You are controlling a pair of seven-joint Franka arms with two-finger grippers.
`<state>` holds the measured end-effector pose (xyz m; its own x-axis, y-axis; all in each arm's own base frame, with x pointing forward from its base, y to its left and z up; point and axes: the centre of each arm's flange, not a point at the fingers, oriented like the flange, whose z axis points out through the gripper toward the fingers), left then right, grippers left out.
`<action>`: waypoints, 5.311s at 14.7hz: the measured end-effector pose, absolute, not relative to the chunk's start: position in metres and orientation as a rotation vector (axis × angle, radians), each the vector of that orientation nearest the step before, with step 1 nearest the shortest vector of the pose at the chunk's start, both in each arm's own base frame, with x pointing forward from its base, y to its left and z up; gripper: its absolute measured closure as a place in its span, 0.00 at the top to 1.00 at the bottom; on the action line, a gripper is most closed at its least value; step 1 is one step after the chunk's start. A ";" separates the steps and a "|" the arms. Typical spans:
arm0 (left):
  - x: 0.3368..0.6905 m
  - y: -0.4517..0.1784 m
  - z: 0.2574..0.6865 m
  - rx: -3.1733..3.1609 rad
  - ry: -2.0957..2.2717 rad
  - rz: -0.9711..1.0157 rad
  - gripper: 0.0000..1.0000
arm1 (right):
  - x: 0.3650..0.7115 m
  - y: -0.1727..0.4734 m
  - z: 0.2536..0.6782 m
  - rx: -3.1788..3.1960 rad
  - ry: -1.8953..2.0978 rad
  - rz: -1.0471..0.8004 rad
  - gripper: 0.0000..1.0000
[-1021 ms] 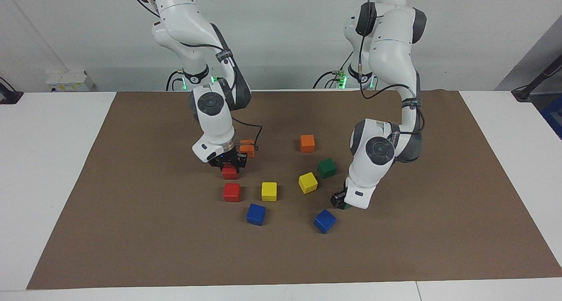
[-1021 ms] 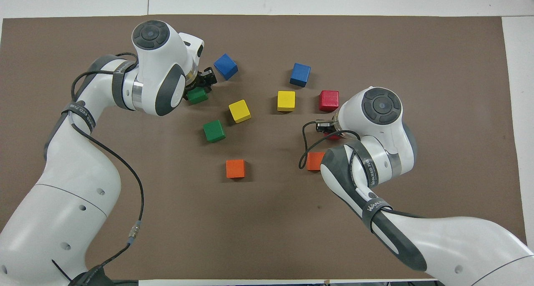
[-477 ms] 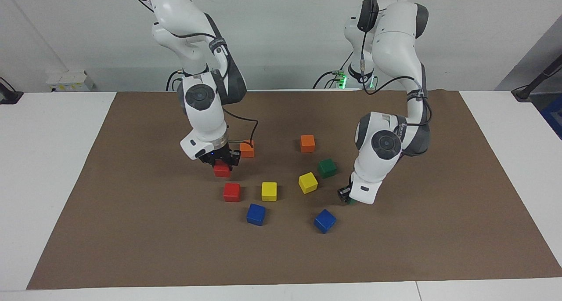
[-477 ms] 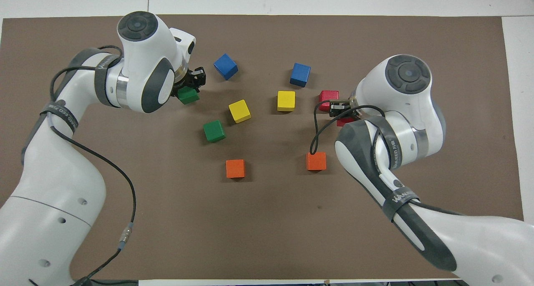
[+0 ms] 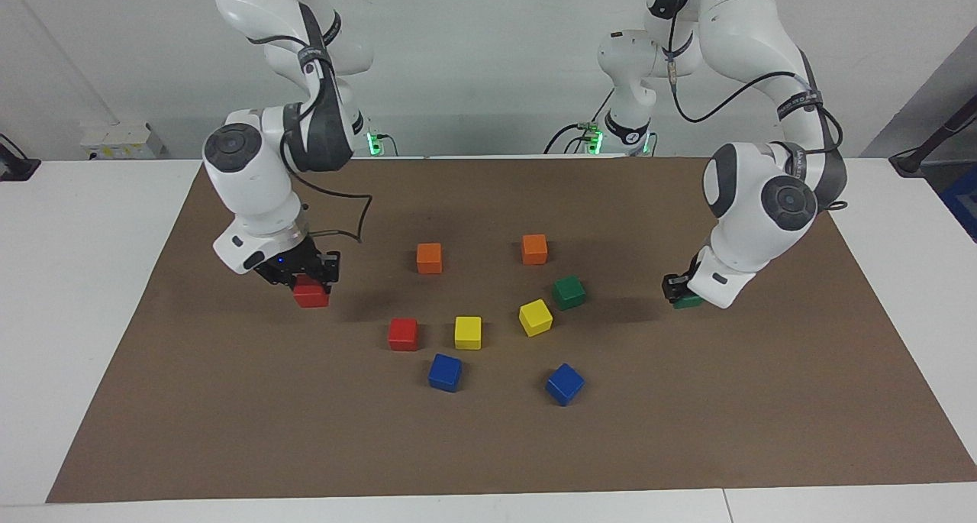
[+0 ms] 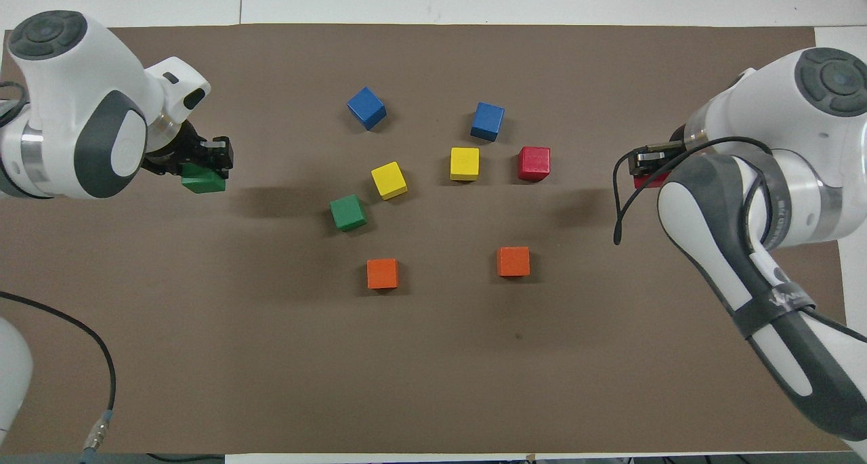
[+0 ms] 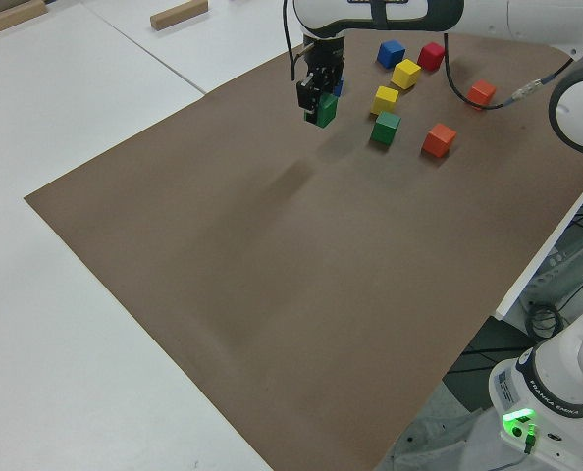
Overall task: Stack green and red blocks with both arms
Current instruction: 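Carry the green block with the left gripper while the right gripper carries red, then set both blocks down near the table edges and open both grippers, then reach the left gripper to green while the right gripper reaches red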
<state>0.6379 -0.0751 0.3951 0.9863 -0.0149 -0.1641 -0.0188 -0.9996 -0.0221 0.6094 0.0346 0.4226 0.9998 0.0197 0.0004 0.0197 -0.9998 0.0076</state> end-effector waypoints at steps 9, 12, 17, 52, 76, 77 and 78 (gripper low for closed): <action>0.615 -0.005 0.357 -3.130 0.191 0.193 0.55 | 0.582 -0.074 0.366 3.133 0.088 0.002 0.55; 0.614 0.005 0.355 -3.133 0.179 0.179 0.55 | 0.575 -0.074 0.352 3.135 0.088 -0.016 0.55; 0.604 0.013 0.332 -3.135 0.163 0.181 0.55 | 0.572 -0.072 0.327 3.130 0.108 0.050 0.55; 0.592 0.017 0.305 -3.139 0.052 0.140 0.56 | 0.594 -0.070 0.347 3.129 0.081 0.081 1.00; 0.585 -0.233 0.388 -3.111 -0.496 0.019 1.00 | 0.677 0.219 0.393 3.154 -0.156 0.074 1.00; 0.582 -0.242 0.386 -3.113 -0.490 0.021 1.00 | 0.677 0.223 0.390 3.150 -0.149 0.080 1.00; 0.579 -0.251 0.385 -3.115 -0.488 0.018 1.00 | 0.678 0.226 0.388 3.145 -0.140 0.101 1.00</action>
